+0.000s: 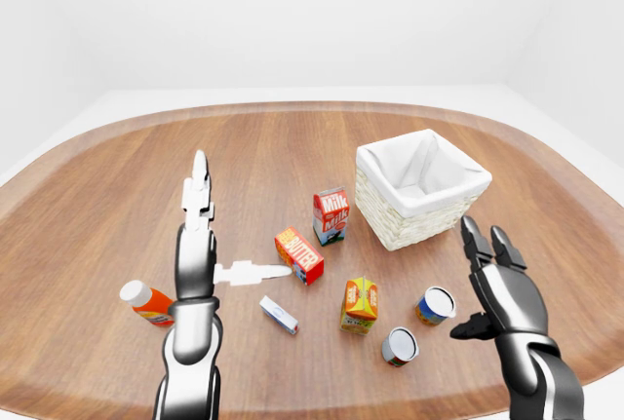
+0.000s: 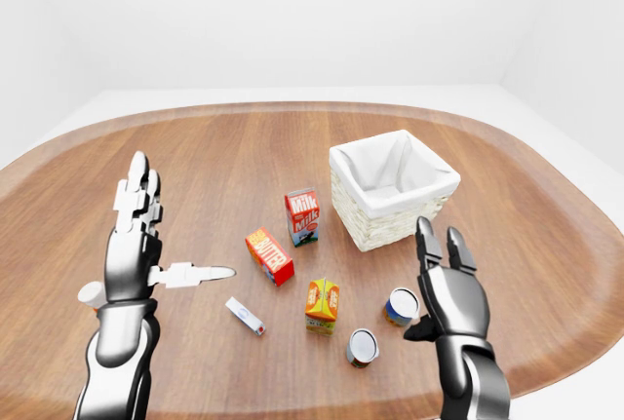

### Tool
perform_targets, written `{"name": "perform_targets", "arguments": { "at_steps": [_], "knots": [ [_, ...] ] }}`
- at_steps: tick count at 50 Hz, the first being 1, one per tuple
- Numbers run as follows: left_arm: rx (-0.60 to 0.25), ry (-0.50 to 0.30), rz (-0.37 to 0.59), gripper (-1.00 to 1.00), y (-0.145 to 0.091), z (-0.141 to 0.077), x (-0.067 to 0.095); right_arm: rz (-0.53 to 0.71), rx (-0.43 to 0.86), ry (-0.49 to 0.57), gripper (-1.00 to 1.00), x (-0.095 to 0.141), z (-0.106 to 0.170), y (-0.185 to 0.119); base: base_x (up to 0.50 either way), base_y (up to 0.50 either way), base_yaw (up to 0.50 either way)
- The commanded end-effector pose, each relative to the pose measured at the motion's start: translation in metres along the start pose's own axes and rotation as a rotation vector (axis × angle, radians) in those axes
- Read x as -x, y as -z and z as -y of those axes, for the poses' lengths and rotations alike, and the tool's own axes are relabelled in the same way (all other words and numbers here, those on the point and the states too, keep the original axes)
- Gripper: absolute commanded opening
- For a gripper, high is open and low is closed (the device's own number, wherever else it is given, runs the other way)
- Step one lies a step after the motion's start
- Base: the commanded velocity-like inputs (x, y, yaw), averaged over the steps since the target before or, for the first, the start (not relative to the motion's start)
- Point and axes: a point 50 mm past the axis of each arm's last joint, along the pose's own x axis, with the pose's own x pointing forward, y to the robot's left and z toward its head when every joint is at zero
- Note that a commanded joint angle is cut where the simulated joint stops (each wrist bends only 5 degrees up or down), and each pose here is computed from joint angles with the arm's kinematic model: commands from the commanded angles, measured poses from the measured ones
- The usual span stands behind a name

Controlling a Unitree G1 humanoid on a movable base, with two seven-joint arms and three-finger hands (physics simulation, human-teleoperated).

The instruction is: Pick up the alphabet soup and the tomato sauce, and put them in the basket.

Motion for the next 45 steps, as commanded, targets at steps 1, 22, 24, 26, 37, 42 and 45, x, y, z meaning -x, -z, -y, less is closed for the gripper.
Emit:
{"name": "perform_targets", "arguments": {
  "at_steps": [1,22,24,26,37,42,45],
  "knots": [
    [-0.002,-0.001,-0.008,1.00,0.002,0.000,0.001,-0.008,0.028,-0.028,1.00,0.002,-0.010,0.002,0.00,0.00,0.00],
    [-0.001,0.000,-0.009,1.00,0.002,0.000,0.001,0.013,0.102,-0.032,1.00,-0.003,-0.023,0.001,0.00,0.00,0.00],
    [-0.001,0.000,-0.009,1.00,0.002,0.000,0.000,0.014,0.114,-0.033,1.00,-0.004,-0.025,0.002,0.00,0.00,0.00],
    [-0.001,0.000,-0.008,1.00,0.002,0.000,0.000,0.016,0.119,-0.034,1.00,-0.004,-0.026,0.002,0.00,0.00,0.00],
    [-0.001,0.000,-0.003,1.00,0.001,0.000,0.000,0.027,0.185,-0.019,1.00,-0.009,-0.029,0.004,0.00,0.00,0.00],
    [-0.001,0.000,-0.002,1.00,0.001,0.000,0.000,0.037,0.218,0.001,1.00,-0.010,-0.029,0.003,0.00,0.00,0.00],
    [-0.001,0.000,-0.003,1.00,0.001,0.000,0.000,0.045,0.246,0.019,1.00,-0.010,-0.029,0.003,0.00,0.00,0.00]
  ]
}}
